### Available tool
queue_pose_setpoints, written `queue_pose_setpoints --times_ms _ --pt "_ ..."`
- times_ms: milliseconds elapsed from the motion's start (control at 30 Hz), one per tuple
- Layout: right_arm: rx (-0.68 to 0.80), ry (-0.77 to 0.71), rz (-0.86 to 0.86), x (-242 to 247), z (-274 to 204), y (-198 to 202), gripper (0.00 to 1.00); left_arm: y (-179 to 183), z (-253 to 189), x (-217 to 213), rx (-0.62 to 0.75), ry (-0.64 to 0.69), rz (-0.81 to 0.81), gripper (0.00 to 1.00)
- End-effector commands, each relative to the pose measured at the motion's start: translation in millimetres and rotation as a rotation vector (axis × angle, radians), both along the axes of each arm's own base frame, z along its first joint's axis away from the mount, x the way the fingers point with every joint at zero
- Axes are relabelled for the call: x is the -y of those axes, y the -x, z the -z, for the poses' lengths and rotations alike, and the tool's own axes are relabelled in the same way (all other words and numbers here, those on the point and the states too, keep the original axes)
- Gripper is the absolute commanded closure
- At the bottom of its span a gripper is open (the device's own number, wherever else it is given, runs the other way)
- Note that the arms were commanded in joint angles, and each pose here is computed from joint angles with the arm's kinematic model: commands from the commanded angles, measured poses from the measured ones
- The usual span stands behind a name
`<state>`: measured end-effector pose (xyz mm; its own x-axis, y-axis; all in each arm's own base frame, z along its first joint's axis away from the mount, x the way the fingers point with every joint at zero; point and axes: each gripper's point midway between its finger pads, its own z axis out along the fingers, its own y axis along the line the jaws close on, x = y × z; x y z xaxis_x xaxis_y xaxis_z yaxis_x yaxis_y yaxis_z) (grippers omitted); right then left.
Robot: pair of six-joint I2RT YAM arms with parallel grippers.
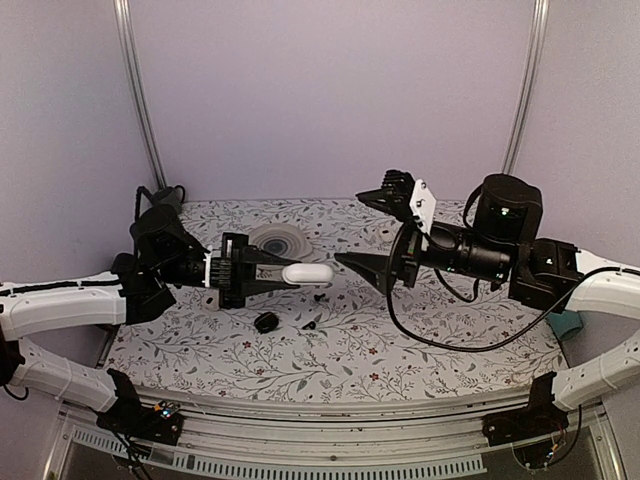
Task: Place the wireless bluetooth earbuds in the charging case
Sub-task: Pick up the left earbud from the left side groove of the charging case.
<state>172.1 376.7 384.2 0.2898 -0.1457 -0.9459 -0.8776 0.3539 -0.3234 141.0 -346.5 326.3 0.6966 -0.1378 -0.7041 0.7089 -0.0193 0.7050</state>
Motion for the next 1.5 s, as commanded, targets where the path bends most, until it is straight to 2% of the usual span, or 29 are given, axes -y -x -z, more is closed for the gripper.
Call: queue_pose_setpoints --times_ms 0,200,433,700,1467 --pt "0.065 -0.007 -0.033 4.8 8.4 12.3 0.04 8.4 -4.7 1.6 -0.005 0.016 0.047 1.00" --pt "0.117 0.063 -0.057 -10.5 31.1 17.4 0.03 10.9 -10.2 2.1 -0.017 0.026 0.070 1.00" --pt "0.144 0.074 -0.065 -15.6 33.8 17.2 0.03 13.0 -10.0 3.1 -0.027 0.022 0.089 1.00" --pt "0.146 0.017 -0.012 -11.8 11.8 9.8 0.03 16.3 -9.8 3.7 -0.029 0.014 0.115 1.00" --pt "0.118 -0.025 -0.064 -9.1 -5.5 20.9 0.03 14.6 -4.3 2.6 -0.033 0.009 0.106 1.00"
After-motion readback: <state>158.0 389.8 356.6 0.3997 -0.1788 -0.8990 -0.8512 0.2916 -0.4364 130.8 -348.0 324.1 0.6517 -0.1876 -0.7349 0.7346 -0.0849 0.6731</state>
